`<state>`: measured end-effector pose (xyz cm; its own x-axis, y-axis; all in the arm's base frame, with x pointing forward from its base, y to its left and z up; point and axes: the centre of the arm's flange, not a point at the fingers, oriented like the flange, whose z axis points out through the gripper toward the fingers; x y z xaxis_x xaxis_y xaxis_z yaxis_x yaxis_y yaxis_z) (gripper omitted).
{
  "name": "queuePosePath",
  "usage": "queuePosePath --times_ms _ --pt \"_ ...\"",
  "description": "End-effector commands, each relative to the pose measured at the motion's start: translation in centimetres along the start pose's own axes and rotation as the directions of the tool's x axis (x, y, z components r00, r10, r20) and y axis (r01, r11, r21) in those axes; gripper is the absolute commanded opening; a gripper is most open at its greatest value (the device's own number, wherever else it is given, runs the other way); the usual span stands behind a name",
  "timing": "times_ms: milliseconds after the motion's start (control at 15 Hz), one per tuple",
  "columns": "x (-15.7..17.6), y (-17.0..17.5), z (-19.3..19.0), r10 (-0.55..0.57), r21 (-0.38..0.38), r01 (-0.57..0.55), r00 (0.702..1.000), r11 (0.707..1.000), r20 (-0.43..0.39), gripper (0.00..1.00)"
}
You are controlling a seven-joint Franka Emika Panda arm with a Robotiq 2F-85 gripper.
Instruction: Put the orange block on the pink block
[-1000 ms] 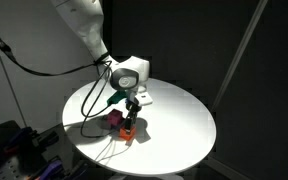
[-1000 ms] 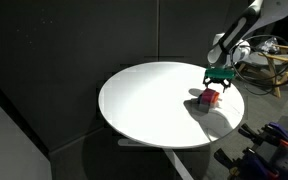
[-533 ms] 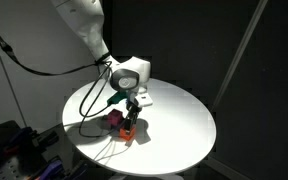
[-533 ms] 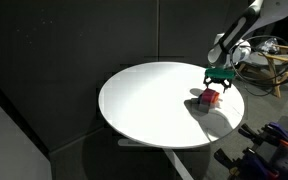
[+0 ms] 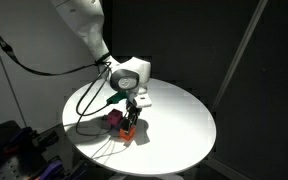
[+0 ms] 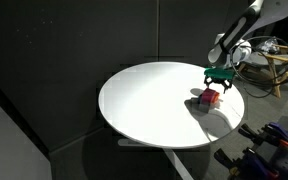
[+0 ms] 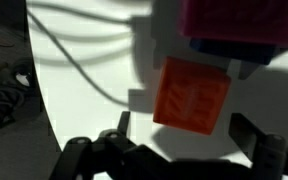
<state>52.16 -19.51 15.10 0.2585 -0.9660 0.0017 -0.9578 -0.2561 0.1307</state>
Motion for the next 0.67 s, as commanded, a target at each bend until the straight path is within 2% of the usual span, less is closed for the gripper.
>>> queuePosePath --times_ms 0,600 --pt "-0.48 0.37 -0.22 0.041 -0.007 -0.041 0.999 0.999 0.009 1.0" --pt "-0.44 0.52 0.37 0.047 -0.014 -0.046 0.999 0.999 0.017 1.0"
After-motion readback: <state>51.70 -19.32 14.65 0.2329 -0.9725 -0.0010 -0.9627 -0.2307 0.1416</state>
